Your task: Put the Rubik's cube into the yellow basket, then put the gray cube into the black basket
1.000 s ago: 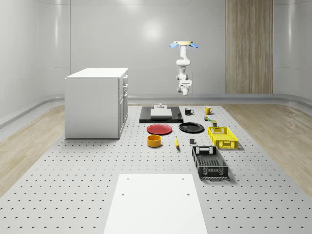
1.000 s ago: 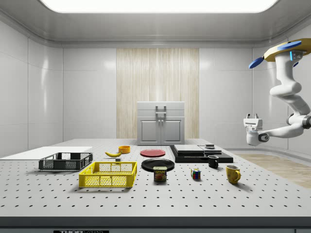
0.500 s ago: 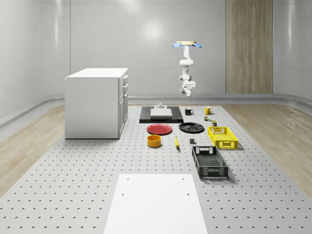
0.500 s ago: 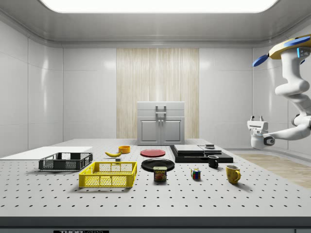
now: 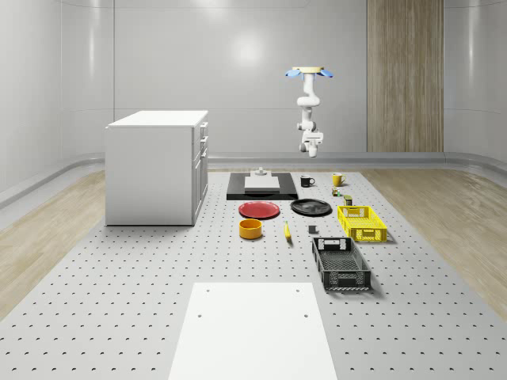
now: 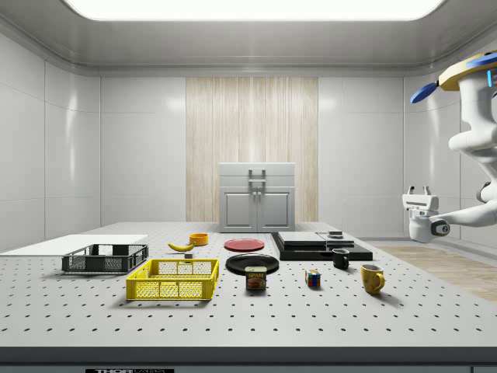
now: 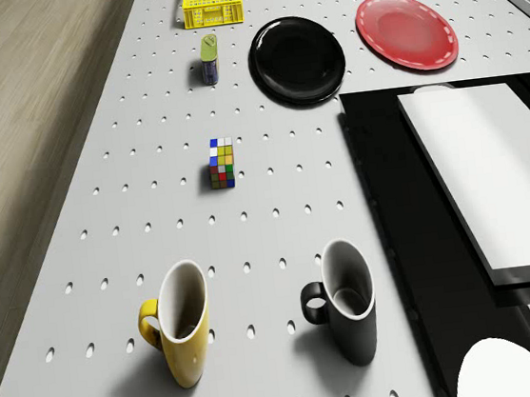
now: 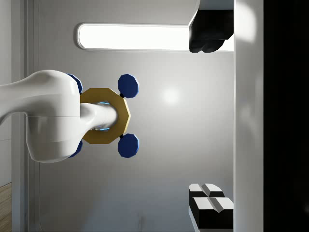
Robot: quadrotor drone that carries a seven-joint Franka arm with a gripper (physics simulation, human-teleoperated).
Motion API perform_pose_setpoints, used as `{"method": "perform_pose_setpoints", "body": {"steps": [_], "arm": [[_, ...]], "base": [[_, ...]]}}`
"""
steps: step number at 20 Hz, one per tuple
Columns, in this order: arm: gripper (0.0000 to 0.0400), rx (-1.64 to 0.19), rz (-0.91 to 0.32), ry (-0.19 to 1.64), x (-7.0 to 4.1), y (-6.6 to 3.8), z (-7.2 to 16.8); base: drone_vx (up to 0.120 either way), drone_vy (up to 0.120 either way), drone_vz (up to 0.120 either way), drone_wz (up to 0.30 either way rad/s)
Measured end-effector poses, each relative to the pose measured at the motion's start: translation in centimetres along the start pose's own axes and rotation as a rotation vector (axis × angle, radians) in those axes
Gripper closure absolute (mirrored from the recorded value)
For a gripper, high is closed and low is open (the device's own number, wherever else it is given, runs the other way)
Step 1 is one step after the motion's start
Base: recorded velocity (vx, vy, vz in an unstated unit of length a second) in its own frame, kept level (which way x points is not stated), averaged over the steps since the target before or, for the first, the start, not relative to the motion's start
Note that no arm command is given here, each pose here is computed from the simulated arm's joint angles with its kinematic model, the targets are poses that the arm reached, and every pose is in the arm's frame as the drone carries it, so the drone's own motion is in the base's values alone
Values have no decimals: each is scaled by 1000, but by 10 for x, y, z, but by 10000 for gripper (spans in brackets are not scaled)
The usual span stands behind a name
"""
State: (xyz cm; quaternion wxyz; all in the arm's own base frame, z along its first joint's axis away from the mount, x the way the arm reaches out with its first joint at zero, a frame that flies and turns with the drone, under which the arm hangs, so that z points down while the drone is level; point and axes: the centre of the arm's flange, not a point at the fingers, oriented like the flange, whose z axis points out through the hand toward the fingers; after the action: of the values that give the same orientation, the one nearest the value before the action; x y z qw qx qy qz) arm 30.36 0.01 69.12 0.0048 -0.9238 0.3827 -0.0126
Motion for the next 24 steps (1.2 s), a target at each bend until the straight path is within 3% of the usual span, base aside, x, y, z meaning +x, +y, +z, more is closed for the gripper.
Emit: {"method": "perform_pose_setpoints", "body": {"steps": [7,24], "arm": [[0,2,0,5,0,0,0],[0,-20,0,46,-5,-2,0]], "base": [[0,120,0,0],[120,115,0,0]]}}
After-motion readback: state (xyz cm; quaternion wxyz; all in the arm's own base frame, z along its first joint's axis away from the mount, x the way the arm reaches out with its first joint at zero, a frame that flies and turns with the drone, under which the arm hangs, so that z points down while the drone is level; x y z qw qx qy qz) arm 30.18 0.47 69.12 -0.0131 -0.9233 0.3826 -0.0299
